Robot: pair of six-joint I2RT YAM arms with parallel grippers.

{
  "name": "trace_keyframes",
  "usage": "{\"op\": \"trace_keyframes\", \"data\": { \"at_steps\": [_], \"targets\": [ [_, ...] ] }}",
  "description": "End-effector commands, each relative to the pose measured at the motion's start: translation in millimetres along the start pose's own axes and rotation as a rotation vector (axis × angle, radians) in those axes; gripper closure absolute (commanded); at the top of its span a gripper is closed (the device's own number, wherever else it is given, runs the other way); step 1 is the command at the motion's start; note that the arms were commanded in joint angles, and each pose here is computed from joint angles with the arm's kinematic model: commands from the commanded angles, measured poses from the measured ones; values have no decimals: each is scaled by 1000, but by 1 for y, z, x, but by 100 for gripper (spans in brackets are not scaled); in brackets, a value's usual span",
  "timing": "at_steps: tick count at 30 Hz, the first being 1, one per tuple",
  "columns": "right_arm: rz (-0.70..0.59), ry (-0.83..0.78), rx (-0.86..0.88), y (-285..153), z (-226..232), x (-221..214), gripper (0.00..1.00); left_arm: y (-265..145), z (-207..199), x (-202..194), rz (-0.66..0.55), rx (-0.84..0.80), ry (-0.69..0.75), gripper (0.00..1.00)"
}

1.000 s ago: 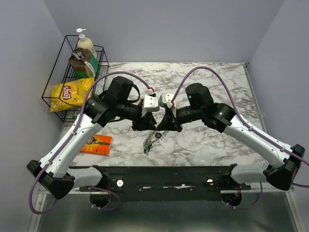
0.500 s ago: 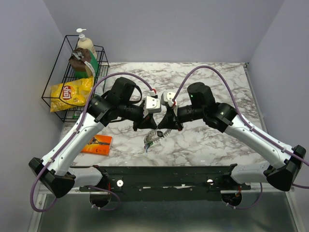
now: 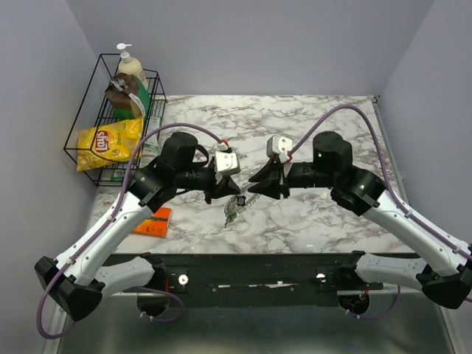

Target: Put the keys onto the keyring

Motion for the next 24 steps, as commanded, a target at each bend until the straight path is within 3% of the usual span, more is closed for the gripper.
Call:
{"op": "trace_keyframes", "data": {
  "at_steps": [1,11,24],
  "targets": [
    [-83,-3,-89,-10,-8,17,61,-8,21,35,-176,178,60,100],
    [-122,44,-90,-15,-2,18,62,-24,25,65,-496,316,84,100],
    [-162,57,-19,-16,1,12,68,-27,-2,70,-684,219,157,100]
  ]
}}
Point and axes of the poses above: each gripper's point midway between its finger pads, its own y axis out along the fingers, its own z axis along the line the jaws close on, x = y × z, the point moved 1 cm from there along -y, back along the fingers, and after that the axes turned 6 degrees about y, right-handed, at the moved point
